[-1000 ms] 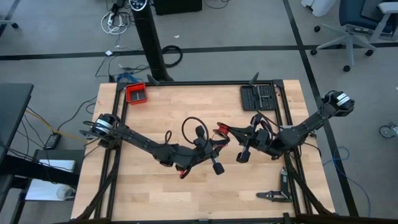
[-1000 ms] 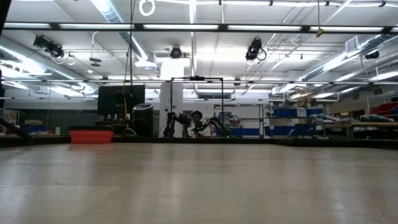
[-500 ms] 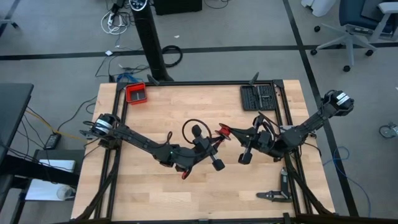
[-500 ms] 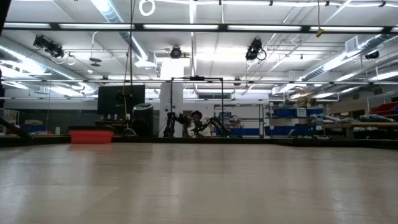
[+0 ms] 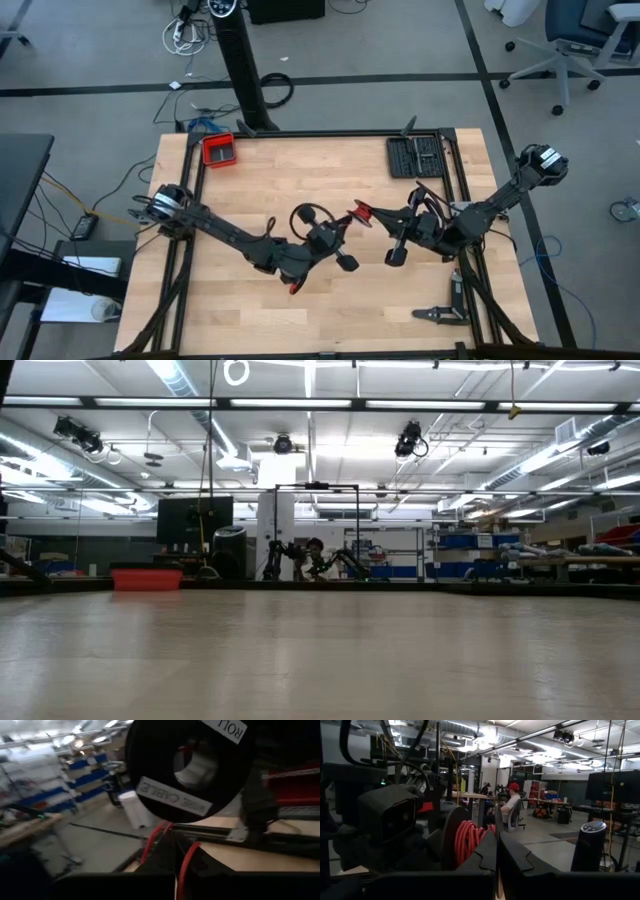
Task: Coil cords
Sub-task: Coil the red wire onto the spool
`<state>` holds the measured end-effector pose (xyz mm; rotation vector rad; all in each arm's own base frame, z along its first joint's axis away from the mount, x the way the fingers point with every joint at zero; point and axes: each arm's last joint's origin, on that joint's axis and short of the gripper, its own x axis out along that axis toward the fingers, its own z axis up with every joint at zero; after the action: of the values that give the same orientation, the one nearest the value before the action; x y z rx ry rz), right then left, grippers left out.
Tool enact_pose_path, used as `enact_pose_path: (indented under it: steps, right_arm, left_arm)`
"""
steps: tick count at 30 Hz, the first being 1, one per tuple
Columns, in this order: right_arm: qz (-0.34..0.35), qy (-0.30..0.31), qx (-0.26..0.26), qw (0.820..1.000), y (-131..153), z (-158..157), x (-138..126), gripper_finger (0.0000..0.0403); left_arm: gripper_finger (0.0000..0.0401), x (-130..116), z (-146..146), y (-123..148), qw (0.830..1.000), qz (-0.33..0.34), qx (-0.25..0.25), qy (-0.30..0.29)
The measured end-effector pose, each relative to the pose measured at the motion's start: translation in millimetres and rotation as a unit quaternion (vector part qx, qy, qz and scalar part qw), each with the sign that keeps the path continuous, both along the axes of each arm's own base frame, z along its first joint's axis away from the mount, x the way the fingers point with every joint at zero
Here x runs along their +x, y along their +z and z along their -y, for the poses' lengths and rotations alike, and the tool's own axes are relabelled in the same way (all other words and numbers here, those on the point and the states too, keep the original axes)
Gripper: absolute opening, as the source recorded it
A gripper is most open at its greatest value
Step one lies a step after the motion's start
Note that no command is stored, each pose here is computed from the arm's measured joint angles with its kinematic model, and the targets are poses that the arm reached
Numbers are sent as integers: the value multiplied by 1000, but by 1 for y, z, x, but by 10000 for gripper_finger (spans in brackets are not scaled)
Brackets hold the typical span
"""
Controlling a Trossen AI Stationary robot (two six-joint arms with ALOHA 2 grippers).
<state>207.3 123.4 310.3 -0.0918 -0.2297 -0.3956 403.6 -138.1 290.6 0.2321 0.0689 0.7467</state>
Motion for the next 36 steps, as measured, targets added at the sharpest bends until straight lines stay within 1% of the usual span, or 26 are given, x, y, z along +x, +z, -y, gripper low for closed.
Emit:
enact_pose_path:
  steps: [7, 11, 15, 20, 24, 27, 32, 36]
  right_arm:
    - [-4, 13, -6, 1000, -1, -2, -1, 4]
    - [-5, 12, -5, 1000, -1, -3, -1, 4]
    - [-6, 12, -5, 1000, -1, -3, -1, 4]
    - [-30, 10, -23, 999, -6, -4, 1, 4]
    - [-44, -10, -25, 999, -8, -3, 1, 4]
    - [-56, -29, -39, 997, -8, -2, 1, 4]
    - [-67, -48, -48, 995, -8, -1, 0, 4]
    - [-68, -53, -49, 995, -8, 0, 1, 4]
  left_arm:
    - [0, -11, 9, 13, 995, -20, 42, 87]
    - [0, -18, 14, 24, 994, -6, 46, 94]
    - [0, -18, 15, 27, 996, 11, 47, 77]
    - [0, -21, 22, 28, 997, 20, 47, 59]
    - [0, -24, 29, 32, 997, 40, 55, 25]
    - [0, -26, 35, 34, 997, 54, 63, -5]
    - [0, -27, 44, 37, 989, 77, 98, -78]
    - [0, -26, 47, 36, 985, 74, 112, -108]
